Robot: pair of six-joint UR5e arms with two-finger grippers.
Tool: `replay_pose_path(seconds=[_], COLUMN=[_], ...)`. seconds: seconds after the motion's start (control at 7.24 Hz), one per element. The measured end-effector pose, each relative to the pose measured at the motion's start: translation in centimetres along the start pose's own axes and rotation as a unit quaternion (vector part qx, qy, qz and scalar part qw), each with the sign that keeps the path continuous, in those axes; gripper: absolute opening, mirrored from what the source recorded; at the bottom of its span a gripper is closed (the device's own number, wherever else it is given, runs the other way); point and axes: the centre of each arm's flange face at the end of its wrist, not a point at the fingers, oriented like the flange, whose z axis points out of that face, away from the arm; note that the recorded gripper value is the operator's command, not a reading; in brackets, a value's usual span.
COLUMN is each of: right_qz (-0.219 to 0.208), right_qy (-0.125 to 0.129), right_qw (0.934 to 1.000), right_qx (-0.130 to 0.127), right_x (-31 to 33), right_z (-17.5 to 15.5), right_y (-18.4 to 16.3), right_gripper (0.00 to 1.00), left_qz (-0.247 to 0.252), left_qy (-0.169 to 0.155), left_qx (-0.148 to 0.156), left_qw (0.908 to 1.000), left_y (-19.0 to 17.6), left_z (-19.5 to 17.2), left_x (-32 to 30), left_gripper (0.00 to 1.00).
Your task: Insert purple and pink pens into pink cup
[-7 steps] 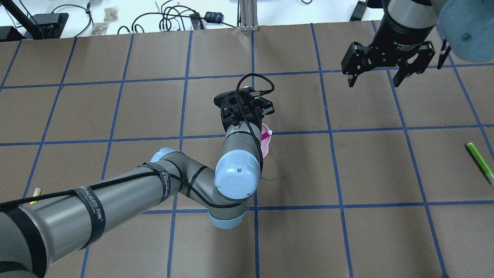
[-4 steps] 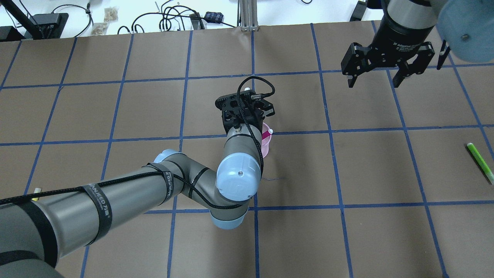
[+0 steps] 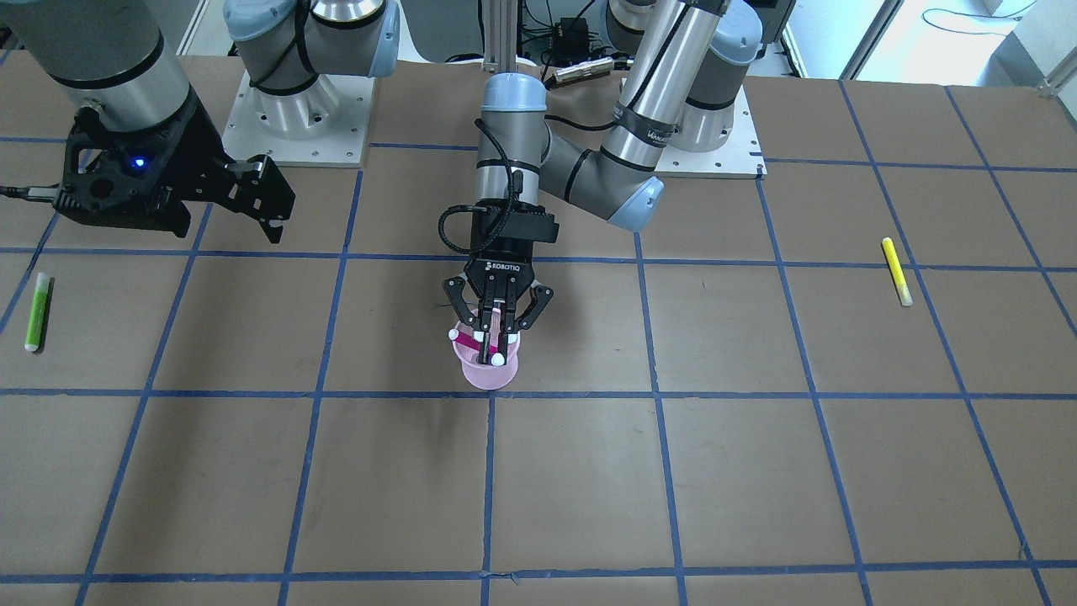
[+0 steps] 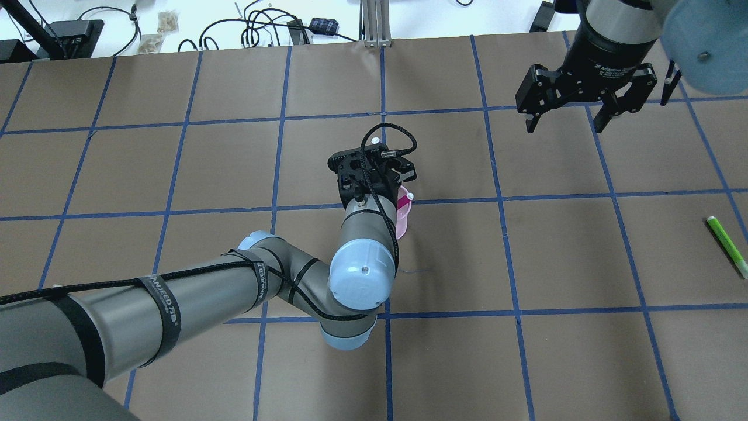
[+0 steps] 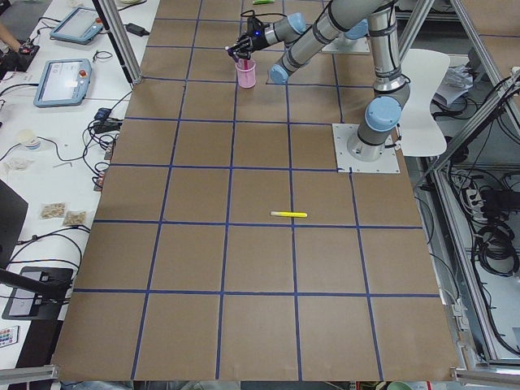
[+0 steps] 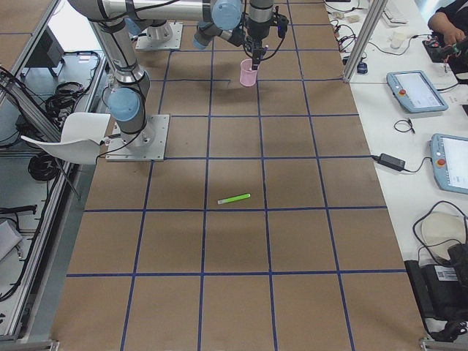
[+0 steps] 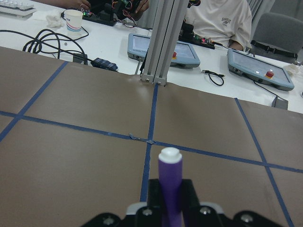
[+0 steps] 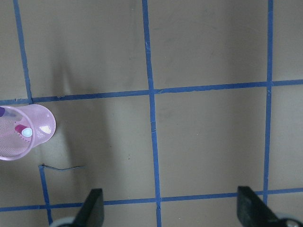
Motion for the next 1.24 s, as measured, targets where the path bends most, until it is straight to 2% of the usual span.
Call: replay_pose_path(seconds=[0.14, 0.41, 0.55, 1.24], right_qz=[0.0, 0.0, 0.0, -0.001], right_qy=[0.0, 0.001, 0.002, -0.002], right_qw=[1.0, 1.0, 1.0, 1.0], right_qx=[0.0, -0.001, -0.001, -0.001], right_x=[0.0, 0.0, 0.0, 0.0], right_z=[0.0, 0.0, 0.0, 0.0], right_y=[0.0, 0.0, 0.0, 0.0], right_gripper=[1.0, 1.0, 1.0, 1.0], left_qz=[0.002, 0.008, 0.015, 0.026], left_qy=[-0.001, -0.007, -0.009, -0.006], left_qx=[-0.001, 0.003, 0.004, 0.003], left_qw=[1.0, 0.9999, 0.9998, 0.9996], left_y=[0.4, 0.8, 0.8, -0.2], left_z=[0.0, -0.2, -0.2, -0.4], left_x=[0.0, -0.1, -0.1, 0.1], left_gripper=[0.0, 0.84, 0.95, 1.0])
